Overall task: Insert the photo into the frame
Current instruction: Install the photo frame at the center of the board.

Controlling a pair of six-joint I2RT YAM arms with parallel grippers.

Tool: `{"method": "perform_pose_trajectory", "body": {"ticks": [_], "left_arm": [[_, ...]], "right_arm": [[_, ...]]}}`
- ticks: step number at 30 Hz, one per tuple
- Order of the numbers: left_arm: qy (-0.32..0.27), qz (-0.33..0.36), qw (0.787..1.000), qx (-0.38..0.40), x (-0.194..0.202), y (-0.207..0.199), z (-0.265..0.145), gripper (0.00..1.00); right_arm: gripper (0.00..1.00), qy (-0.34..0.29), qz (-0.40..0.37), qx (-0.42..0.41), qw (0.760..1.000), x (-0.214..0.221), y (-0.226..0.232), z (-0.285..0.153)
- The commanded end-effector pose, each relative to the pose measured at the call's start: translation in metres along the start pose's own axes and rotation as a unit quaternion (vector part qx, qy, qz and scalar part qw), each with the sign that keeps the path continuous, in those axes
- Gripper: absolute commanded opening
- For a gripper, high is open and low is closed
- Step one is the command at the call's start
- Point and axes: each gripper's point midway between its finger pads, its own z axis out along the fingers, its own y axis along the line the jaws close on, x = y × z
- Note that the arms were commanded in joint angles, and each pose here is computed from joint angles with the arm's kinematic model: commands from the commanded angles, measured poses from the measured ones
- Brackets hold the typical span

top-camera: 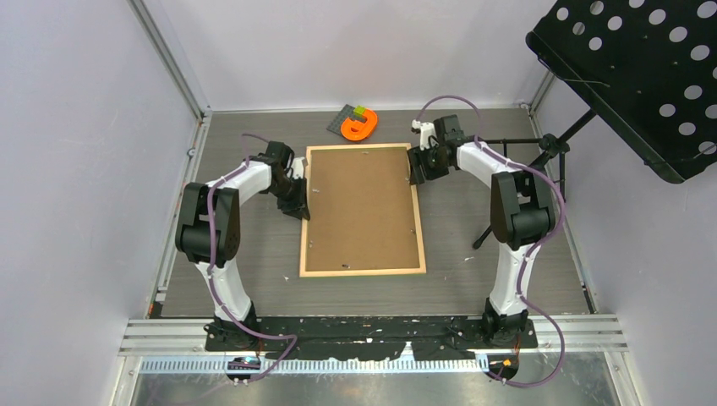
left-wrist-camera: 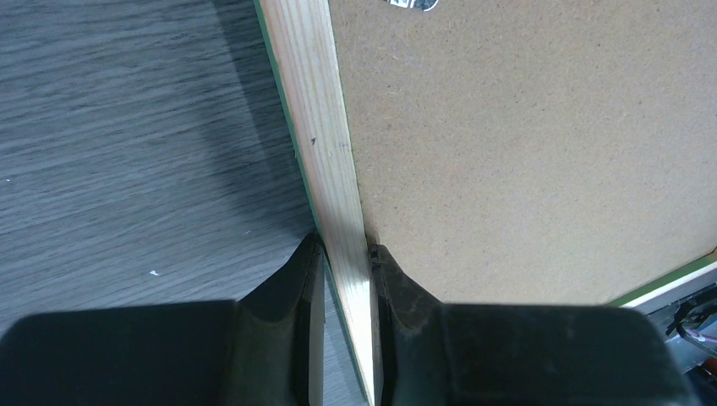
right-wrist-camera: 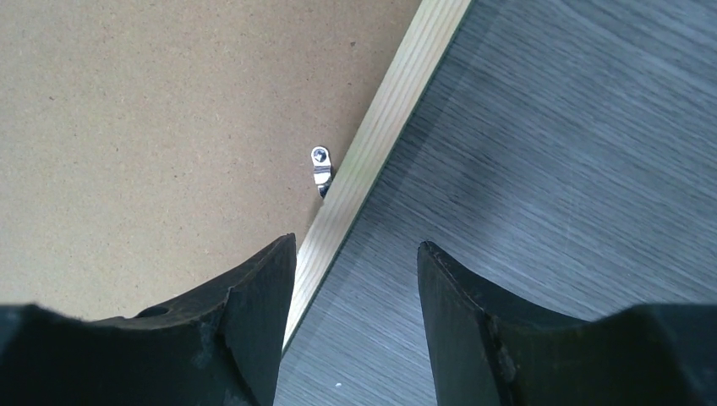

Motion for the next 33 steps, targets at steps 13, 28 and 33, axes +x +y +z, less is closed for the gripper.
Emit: {"method": "perform_pose_trajectory", "body": {"ticks": [13,28,33], "left_arm": [[-0.006,0.019,0.999,0.024,-0.006,-0.007,0.011,0.00],[-0.005,0.019,1.000,0.025,-0.006,-0.006,0.011,0.00],[-0.005,0.019,0.999,0.025,-0.006,-0.007,0.011,0.00]], "right_arm": [[0.56,0.002,-0.024,0.021,1.000,-0.024,0.003,0.012],[0.49,0.010,-0.034,0.037,0.999,-0.025,0.002,0.019],[0.49,0.012,-0.034,0.040,0.999,-0.026,0.001,0.019]]}}
